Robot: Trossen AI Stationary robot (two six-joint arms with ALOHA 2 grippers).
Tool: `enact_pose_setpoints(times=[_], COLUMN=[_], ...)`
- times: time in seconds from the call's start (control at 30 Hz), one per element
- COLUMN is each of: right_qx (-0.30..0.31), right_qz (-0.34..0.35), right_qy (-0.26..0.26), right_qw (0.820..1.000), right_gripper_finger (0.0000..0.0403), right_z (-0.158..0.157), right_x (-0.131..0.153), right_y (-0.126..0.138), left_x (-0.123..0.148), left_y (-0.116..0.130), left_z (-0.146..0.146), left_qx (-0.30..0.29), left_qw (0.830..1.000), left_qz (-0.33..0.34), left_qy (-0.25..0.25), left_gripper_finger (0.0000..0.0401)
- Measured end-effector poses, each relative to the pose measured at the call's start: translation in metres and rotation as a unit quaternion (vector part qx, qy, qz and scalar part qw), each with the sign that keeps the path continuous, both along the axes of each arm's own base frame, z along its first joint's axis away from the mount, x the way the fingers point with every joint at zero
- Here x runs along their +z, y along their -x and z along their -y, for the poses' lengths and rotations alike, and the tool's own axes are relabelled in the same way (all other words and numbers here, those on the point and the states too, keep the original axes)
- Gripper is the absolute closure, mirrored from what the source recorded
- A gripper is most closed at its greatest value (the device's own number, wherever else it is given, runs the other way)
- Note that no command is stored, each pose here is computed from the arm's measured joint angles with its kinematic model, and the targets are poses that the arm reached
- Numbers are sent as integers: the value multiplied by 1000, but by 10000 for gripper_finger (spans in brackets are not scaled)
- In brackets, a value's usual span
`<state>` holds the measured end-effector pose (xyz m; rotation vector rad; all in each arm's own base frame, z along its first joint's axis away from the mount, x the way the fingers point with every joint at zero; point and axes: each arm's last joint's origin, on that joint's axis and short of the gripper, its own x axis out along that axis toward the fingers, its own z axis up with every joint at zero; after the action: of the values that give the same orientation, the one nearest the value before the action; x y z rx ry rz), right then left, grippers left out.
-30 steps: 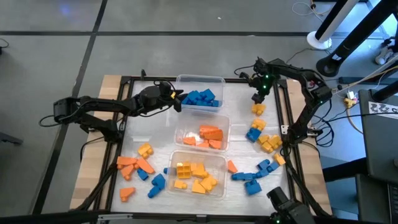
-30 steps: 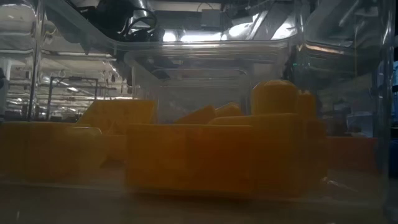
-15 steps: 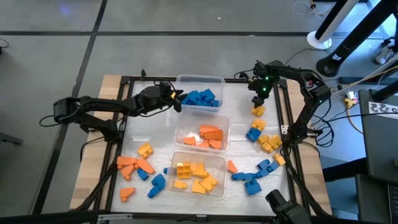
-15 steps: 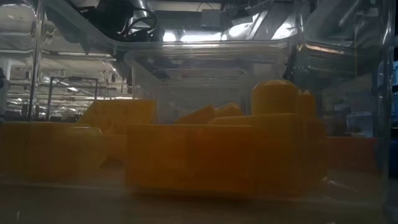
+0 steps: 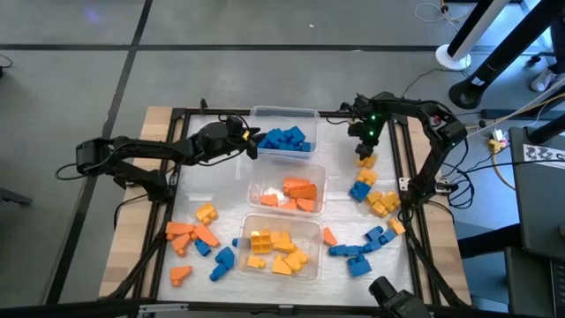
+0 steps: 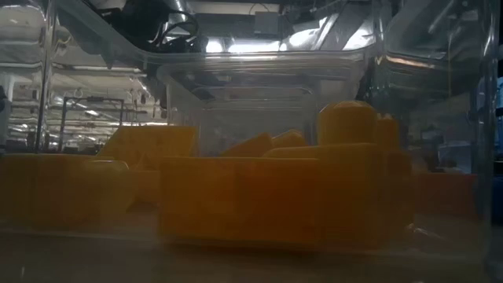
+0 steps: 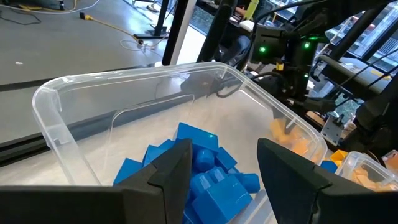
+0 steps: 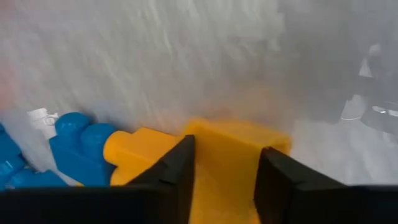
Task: Sort blocks
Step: Put the yellow game piece into the bottom transparent bin
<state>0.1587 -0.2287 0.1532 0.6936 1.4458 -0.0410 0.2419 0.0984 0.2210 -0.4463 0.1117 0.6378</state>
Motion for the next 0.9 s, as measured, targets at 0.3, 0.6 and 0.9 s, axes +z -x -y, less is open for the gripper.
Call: enact_pose_setpoints(times=[0.3,0.6,0.9], right_qx=[-21,-26,-8], right_qz=[44,87,221], right_qy=[-36,-34,-3], right_qw=[998,995,975], right_gripper_finger=[392,395,396], right_z=[-2,0,1], right_x=[3,17,81], right_y=[-2,-6,-25], left_x=[7,43,62], left_y=[3,27,65], left_z=[1,10,25], left_qx=[-10,-17,-17], left_qw=[999,993,994], left_qz=[-11,18,9], left_qy=[-39,-119,-104], left_gripper_finger=[230,230,230])
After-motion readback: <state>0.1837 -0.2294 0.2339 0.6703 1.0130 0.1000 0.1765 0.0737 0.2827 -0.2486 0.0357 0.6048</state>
